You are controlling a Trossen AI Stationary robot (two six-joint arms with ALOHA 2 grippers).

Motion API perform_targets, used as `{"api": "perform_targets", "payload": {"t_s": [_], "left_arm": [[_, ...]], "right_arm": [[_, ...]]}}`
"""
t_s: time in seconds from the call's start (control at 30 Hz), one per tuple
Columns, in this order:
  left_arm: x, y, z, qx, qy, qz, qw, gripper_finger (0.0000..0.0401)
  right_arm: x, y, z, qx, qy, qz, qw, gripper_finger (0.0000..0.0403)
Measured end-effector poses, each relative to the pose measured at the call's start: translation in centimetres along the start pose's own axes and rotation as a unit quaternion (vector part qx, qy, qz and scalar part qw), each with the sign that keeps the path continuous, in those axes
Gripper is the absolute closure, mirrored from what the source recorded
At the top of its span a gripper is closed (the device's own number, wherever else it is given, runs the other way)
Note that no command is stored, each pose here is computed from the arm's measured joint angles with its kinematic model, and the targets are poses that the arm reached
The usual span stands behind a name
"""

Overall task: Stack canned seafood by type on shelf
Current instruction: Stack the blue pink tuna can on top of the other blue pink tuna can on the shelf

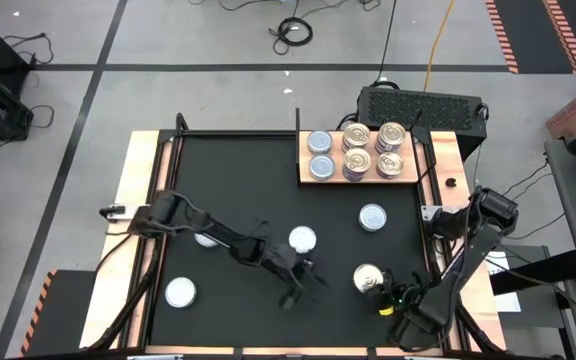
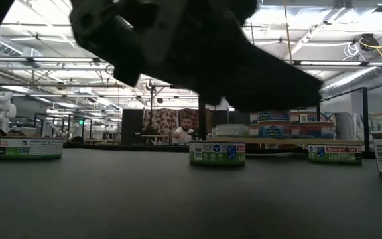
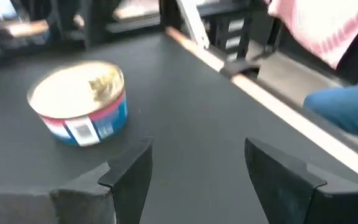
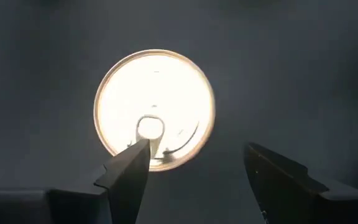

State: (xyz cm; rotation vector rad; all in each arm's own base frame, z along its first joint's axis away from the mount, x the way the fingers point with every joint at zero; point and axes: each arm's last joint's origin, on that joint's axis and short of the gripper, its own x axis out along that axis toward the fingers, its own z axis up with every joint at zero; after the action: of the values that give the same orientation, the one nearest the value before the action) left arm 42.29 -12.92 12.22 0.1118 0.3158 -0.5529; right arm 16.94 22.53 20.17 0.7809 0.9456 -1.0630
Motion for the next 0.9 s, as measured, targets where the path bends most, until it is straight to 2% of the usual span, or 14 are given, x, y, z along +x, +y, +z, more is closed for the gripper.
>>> {"api": "perform_targets", "payload": {"t_s": [0.2,0.33,0.5,0.67,0.9], "left_arm": [[2.3,1.2,0.1,-0.007,0.015,0.008,1.000,0.0151],[3.4,1.7,0.2,-0.014,0.043,0.016,0.999,0.0176],[4.1,1.9,0.5,-0.017,0.056,0.018,0.998,0.0223],[4.2,2.4,0.6,-0.028,0.053,0.038,0.997,0.0270],[4.5,2.4,0.8,-0.026,0.047,0.037,0.998,0.0355]], "right_arm": [[0.0,-0.7,0.8,-0.012,-0.027,-0.016,0.999,0.0155],[0.8,-1.0,0.9,-0.013,-0.038,-0.028,0.999,0.0183],[2.2,-1.1,1.7,-0.006,-0.044,-0.049,0.998,0.0253],[4.2,-1.1,2.6,0.003,-0.046,-0.070,0.996,0.0379],[4.3,-0.8,2.4,0.009,-0.003,-0.078,0.997,0.0401]]}}
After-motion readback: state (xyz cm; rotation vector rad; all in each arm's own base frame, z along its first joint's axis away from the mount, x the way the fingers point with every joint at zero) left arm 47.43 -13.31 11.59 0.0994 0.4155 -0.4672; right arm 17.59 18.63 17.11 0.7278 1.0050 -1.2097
